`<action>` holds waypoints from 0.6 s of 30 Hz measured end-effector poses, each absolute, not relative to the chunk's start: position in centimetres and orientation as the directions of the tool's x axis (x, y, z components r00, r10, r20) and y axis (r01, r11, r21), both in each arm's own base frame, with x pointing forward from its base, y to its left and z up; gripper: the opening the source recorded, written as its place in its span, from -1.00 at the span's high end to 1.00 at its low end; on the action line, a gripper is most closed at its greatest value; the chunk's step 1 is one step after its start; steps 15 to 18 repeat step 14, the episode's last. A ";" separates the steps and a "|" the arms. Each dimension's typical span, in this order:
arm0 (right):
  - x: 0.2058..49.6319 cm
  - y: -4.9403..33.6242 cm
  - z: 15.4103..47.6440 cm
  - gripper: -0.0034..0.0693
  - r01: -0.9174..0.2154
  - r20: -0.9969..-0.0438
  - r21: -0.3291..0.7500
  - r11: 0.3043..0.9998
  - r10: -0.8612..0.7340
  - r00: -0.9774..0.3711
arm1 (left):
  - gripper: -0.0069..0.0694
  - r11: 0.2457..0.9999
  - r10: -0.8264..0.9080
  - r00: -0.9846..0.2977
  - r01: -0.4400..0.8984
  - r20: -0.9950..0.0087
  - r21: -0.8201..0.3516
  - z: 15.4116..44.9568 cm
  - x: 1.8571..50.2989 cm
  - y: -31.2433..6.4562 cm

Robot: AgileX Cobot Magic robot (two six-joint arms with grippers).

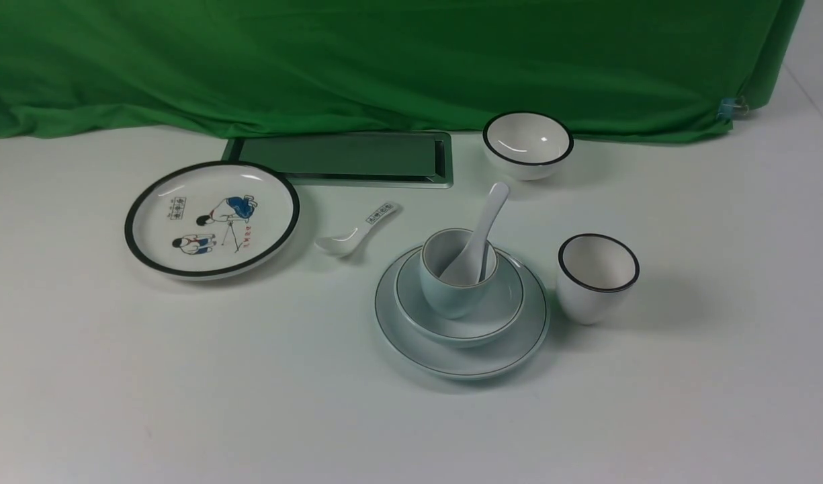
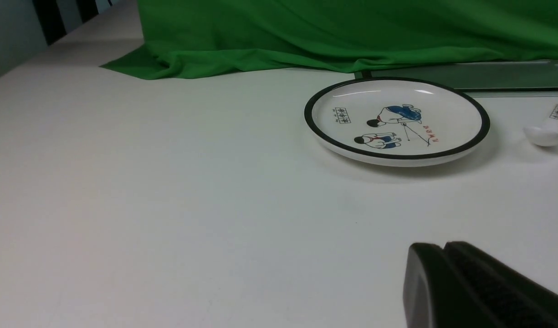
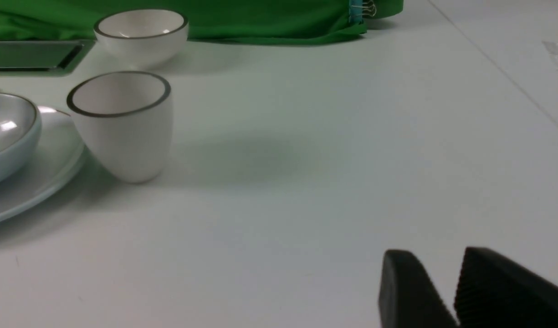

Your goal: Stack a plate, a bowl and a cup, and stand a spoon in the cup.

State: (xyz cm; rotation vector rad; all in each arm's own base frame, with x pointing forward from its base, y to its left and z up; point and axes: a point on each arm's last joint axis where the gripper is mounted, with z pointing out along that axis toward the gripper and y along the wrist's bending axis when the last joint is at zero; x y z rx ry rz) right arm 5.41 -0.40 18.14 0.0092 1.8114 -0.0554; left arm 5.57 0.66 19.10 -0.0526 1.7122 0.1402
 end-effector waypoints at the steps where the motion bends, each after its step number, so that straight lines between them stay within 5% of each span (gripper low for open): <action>1: 5.4 -0.4 18.1 0.30 0.036 -0.971 -0.033 0.999 -0.023 -0.239 | 0.90 0.991 0.046 -0.146 -0.116 -0.988 0.063 19.1 5.6 0.7; 18: 5.4 -0.4 18.1 0.25 0.036 -0.971 -0.033 0.999 -0.023 -0.239 | 0.90 0.991 0.045 -0.147 -0.115 -0.988 0.063 19.1 5.6 0.7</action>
